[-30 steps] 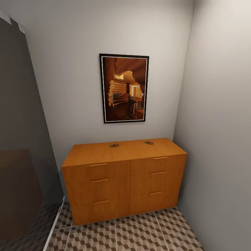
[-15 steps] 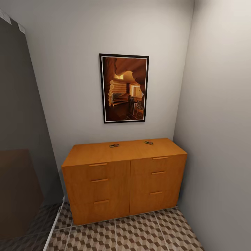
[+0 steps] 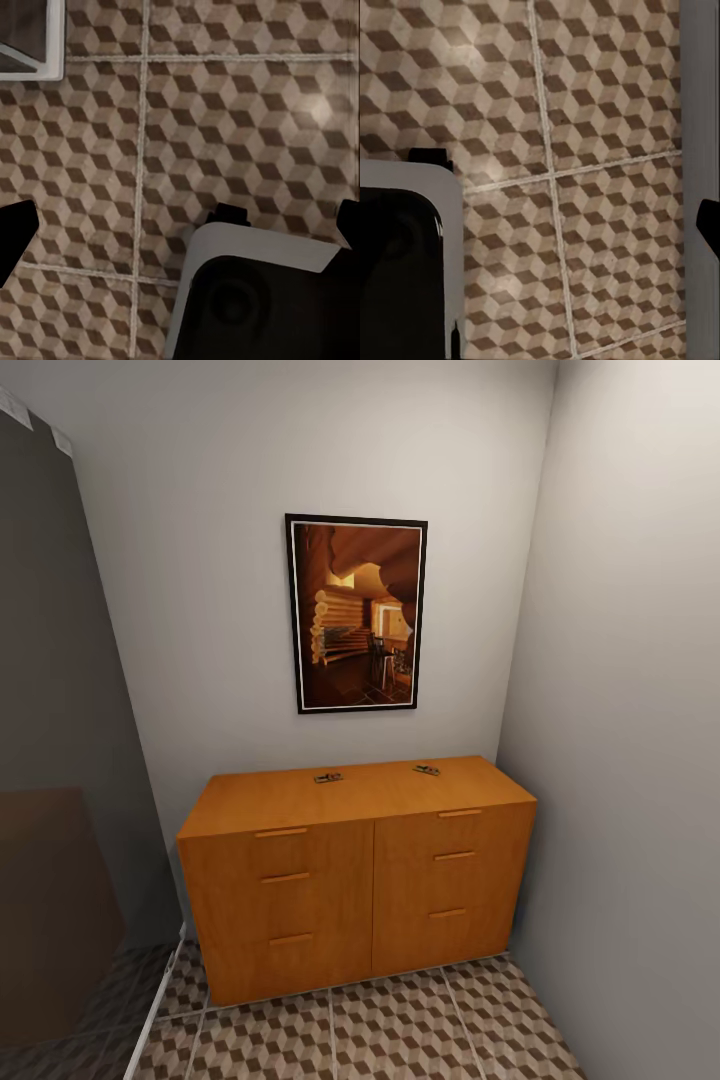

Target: Take the four mousetraps from the cabinet in the bathroom and place them on the bathroom floor. Make sure all four end up on the same floor surface, and ensure that at least two of them are either under or directly next to the same bathroom sink.

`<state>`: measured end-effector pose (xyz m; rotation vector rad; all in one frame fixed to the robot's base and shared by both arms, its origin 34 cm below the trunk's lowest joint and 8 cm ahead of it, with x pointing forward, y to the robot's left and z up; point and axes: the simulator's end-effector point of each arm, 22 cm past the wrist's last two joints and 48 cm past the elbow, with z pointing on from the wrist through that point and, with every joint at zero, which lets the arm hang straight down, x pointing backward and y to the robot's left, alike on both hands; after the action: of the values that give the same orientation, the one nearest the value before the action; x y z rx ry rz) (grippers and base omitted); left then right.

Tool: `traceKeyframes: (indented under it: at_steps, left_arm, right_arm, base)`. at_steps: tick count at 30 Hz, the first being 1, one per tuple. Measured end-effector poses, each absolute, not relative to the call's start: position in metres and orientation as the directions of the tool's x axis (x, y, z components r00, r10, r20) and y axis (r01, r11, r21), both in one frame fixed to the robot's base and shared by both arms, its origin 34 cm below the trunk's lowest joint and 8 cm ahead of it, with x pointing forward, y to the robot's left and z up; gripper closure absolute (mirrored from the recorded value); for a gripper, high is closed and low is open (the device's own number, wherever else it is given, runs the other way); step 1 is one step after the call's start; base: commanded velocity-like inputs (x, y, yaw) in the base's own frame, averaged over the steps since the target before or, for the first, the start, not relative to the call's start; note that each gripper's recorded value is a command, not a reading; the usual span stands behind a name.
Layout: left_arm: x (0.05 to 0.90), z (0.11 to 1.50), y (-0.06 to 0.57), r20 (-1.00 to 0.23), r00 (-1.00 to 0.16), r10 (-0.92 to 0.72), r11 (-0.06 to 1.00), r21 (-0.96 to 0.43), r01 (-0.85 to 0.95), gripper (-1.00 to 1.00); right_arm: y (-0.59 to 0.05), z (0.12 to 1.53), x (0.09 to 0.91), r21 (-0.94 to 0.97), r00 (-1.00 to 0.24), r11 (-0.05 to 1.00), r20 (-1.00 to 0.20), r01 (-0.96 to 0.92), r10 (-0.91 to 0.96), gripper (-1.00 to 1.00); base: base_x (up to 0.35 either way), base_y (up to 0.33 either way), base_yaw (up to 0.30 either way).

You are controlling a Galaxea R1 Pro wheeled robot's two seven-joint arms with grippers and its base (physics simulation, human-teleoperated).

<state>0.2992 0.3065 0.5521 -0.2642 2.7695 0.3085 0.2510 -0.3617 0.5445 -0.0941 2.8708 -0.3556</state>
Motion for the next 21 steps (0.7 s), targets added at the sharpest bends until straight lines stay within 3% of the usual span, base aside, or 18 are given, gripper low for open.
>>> traceKeyframes:
  at_steps: [6,7,8,9,10,11,12,21]
  left_arm:
    - [0.316,0.555,0.279,-0.357,-0.927,-0.118,0.972,0.149,-0.182,-1.00]
    - [0.304,0.553,0.242,-0.160,-0.985,-0.065,0.988,0.127,-0.086,-1.00]
    - [0.328,0.571,0.229,-0.084,-0.995,-0.053,0.992,0.109,-0.062,-1.00]
    - [0.411,0.610,0.218,-0.231,-0.971,-0.060,0.993,0.081,-0.081,-1.00]
    - [0.509,0.682,0.220,-0.458,-0.885,-0.081,0.992,0.052,-0.118,-1.00]
    - [0.591,0.784,0.225,-0.674,-0.732,-0.103,0.989,0.011,-0.149,-1.00]
    - [0.626,0.840,0.222,-0.757,-0.645,-0.105,0.989,-0.011,-0.148,-1.00]
    - [0.709,0.999,0.148,-0.878,-0.478,0.017,1.000,0.005,0.025,-1.00]
  right_arm:
    - [-0.391,0.553,0.268,-0.293,-0.966,0.956,-0.248,0.005,-0.071,-1.00]
    - [-0.405,0.556,0.250,-0.313,-0.999,0.950,-0.043,-0.004,-0.018,-1.00]
    - [-0.397,0.569,0.278,-0.302,-1.000,0.953,-0.006,-0.004,-0.006,-1.00]
    - [-0.389,0.597,0.351,-0.294,-0.993,0.955,-0.116,0.026,-0.008,-1.00]
    - [-0.371,0.649,0.445,-0.267,-0.949,0.962,-0.315,0.053,-0.035,-1.00]
    - [-0.350,0.732,0.534,-0.231,-0.846,0.970,-0.529,0.073,-0.062,-1.00]
    - [-0.334,0.812,0.590,-0.204,-0.730,0.975,-0.679,0.085,-0.079,-1.00]
    - [-0.338,0.938,0.678,-0.198,-0.638,0.971,-0.767,0.134,-0.069,-1.00]
  base:
    - [0.000,0.000,0.000]
    - [0.000,0.000,0.000]
    - [0.000,0.000,0.000]
    - [0.000,0.000,0.000]
    - [0.000,0.000,0.000]
    - [0.000,0.000,0.000]
    - [0.000,0.000,0.000]
    - [0.000,0.000,0.000]
